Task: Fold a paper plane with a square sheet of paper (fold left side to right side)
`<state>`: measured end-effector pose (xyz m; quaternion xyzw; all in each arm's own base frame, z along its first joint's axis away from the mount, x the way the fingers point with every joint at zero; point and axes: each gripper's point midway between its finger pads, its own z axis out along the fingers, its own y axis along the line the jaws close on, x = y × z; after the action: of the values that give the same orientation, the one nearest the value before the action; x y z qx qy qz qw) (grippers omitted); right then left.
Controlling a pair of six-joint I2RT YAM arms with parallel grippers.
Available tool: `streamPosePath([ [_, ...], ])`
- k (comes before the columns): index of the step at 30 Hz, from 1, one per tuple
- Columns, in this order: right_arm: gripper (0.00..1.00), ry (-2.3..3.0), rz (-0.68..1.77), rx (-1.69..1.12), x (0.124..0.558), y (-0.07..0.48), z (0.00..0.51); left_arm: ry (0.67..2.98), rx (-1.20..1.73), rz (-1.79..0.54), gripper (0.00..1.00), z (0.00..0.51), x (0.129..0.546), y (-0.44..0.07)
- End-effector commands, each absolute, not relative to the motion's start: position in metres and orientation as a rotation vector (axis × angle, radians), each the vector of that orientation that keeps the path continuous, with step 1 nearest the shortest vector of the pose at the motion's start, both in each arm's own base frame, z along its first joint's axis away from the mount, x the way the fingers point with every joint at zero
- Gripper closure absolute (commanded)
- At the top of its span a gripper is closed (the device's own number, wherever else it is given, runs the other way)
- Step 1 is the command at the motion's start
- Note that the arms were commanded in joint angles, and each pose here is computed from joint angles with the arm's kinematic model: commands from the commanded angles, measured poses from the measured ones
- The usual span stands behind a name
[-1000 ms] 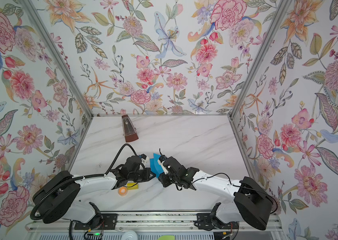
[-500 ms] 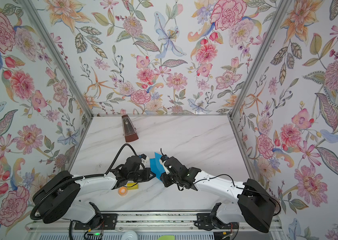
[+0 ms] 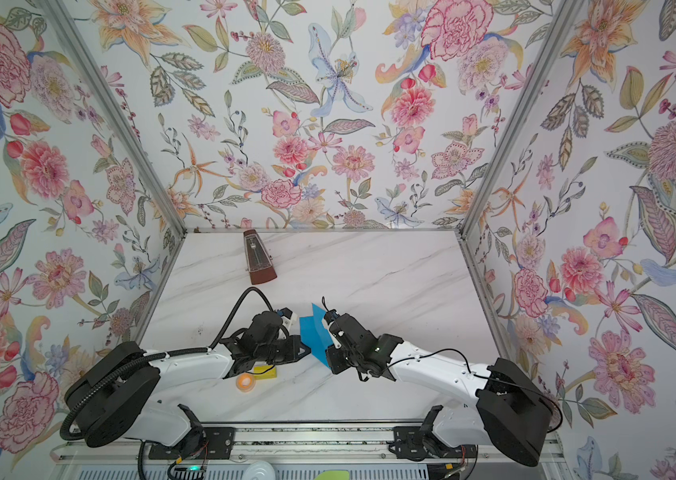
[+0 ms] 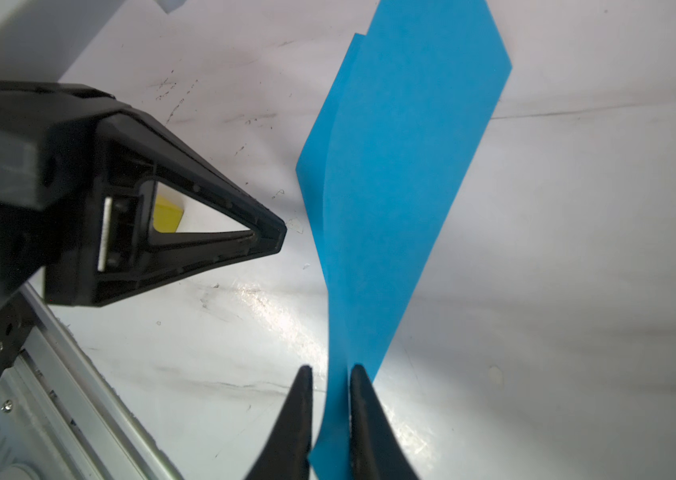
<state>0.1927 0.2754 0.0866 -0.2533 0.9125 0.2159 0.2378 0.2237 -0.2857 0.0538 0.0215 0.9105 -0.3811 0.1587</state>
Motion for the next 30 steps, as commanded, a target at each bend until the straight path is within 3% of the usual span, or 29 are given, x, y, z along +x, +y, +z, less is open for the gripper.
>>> streamPosePath([
  [1, 0.84, 2.465, 0.582, -0.701, 0.201, 0.278, 0.100, 2.591, 0.065, -1.052, 0.97, 0.055, 0.226, -0.277],
  [12, 0.76, 2.511, 0.650, -0.768, 0.199, 0.292, 0.088, 2.520, 0.052, -0.901, 0.94, 0.089, 0.259, -0.232],
  [23, 0.87, 2.498, 0.680, -0.806, 0.204, 0.303, 0.084, 2.464, 0.256, -1.025, 0.92, 0.125, 0.290, -0.283],
  [30, 0.87, 2.504, 0.727, -0.812, 0.211, 0.312, 0.079, 2.571, 0.334, -0.960, 0.92, 0.087, 0.307, -0.300],
])
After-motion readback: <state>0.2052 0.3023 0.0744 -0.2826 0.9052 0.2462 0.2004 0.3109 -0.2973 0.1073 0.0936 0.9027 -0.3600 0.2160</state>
